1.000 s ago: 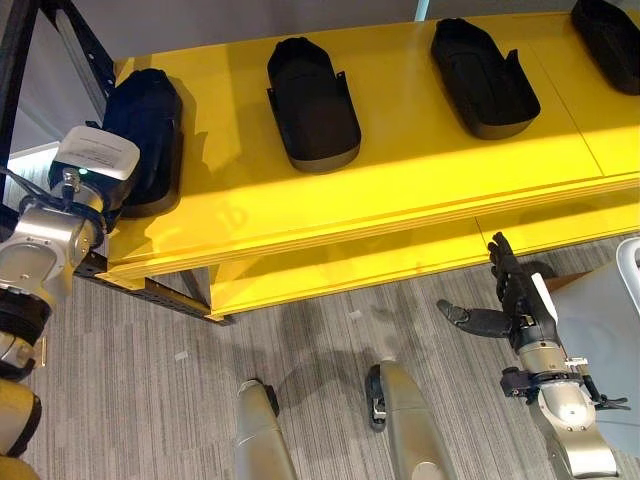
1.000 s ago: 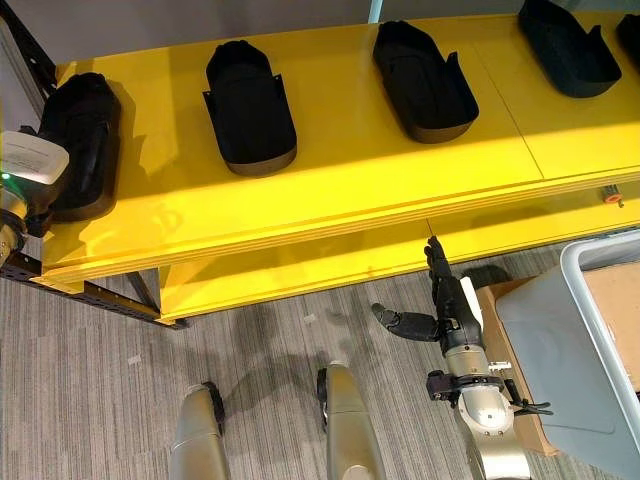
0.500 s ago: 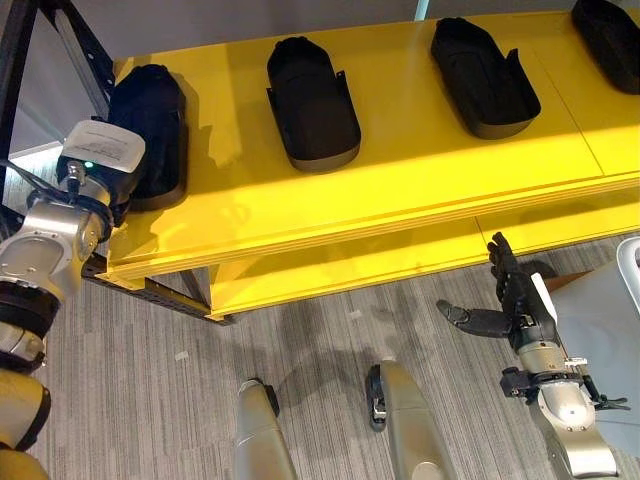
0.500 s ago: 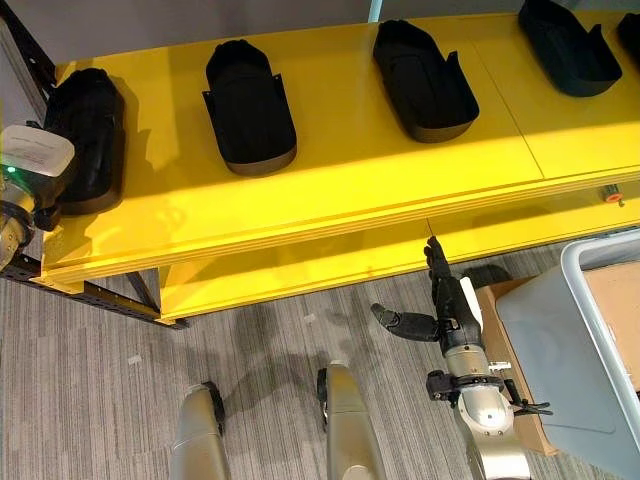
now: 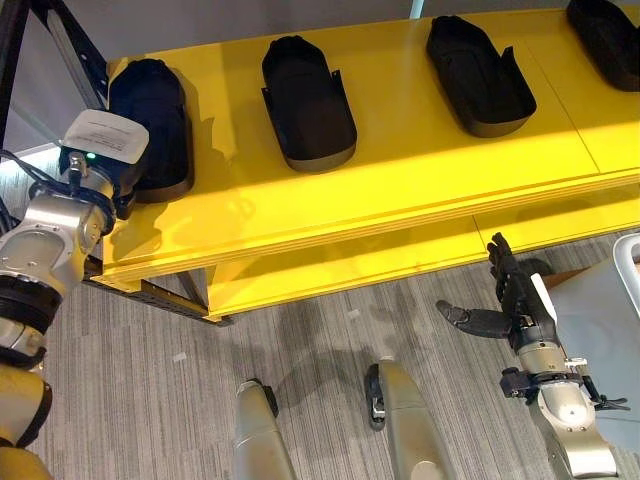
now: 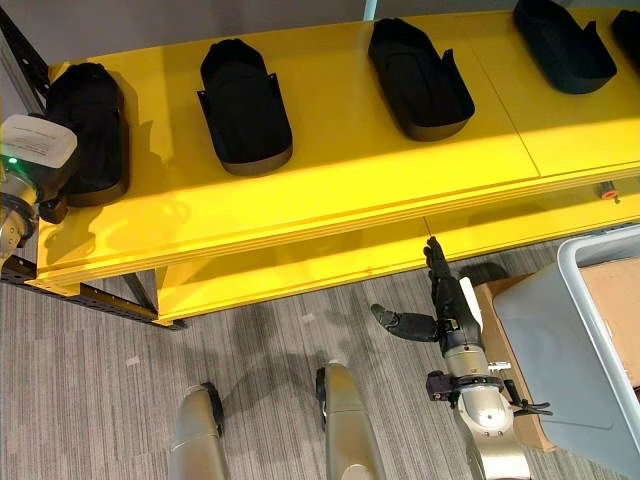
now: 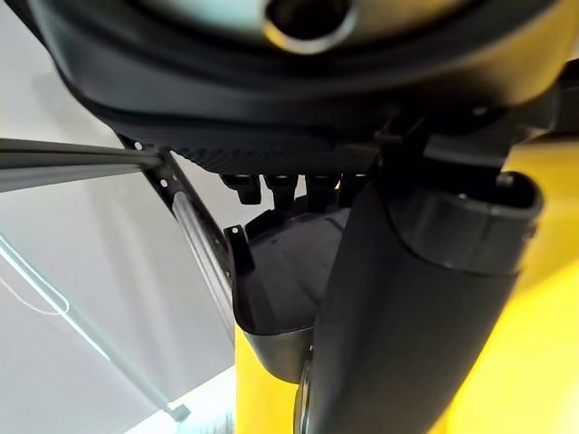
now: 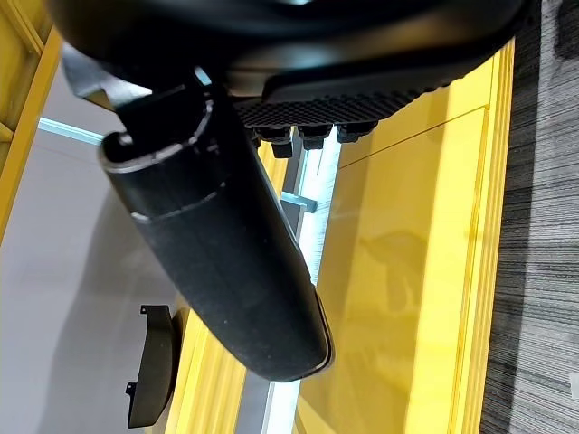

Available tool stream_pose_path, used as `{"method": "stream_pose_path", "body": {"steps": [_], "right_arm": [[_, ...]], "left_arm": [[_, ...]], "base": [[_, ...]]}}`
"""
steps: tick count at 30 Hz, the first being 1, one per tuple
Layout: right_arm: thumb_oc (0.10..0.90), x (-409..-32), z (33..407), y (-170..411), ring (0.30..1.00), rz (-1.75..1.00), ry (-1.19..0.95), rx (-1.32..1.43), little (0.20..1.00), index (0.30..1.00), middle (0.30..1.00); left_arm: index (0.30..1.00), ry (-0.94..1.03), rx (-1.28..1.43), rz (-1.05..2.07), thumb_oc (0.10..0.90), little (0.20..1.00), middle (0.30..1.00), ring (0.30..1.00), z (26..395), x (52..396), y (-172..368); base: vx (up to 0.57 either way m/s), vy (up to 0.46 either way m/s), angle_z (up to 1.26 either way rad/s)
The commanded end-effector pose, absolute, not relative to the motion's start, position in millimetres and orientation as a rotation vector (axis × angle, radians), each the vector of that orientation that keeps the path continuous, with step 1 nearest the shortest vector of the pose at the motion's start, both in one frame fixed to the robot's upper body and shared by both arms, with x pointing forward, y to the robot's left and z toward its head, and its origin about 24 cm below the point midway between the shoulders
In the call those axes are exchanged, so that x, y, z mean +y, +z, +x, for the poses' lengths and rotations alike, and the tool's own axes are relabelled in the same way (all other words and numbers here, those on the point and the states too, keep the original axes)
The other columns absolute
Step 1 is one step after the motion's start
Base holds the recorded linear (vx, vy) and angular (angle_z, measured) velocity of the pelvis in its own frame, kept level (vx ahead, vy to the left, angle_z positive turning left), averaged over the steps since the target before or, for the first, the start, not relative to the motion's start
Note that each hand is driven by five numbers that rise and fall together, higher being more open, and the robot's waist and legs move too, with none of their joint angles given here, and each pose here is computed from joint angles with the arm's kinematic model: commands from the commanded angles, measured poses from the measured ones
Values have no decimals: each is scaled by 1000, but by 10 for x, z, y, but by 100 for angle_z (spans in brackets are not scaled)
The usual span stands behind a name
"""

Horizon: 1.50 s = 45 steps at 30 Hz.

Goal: Move parts from the plastic box to the shelf.

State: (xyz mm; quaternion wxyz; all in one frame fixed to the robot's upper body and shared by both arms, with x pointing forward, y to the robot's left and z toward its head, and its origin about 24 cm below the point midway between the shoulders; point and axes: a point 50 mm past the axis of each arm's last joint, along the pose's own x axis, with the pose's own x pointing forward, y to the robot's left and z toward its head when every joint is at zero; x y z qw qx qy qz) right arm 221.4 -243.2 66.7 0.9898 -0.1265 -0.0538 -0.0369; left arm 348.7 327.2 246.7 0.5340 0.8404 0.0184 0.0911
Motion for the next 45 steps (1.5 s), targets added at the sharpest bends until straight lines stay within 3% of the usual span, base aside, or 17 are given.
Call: {"method": "stream_pose_path", "body": {"steps": [1, 26, 35, 45], "right_arm": [[900, -2456, 2244, 1128, 1000, -270, -59, -352, 1000, 1000, 1000], [900, -2469, 2225, 1107, 1000, -273, -57, -339, 1000, 1000, 1000], [900, -2494, 2214, 1128, 1000, -273, -76, -349, 1000, 1000, 1000], [900, -2525, 2195, 1110, 1000, -271, -101, -341, 1000, 1000, 1000]], "left_arm": [[1000, 483, -173, 1949, 900, 1000, 1000, 1000, 3447, 3140, 3228], [1000, 509, -171, 1945, 900, 1000, 1000, 1000, 3442, 3168, 3284], [1000, 535, -302, 1978, 900, 1000, 1000, 1000, 3229, 3096, 3410], [1000, 565, -335, 1972, 900, 1000, 1000, 1000, 2878, 3244, 3370]], "base": [[0, 0, 0], [0, 0, 0], [0, 0, 0], [0, 0, 0]]}}
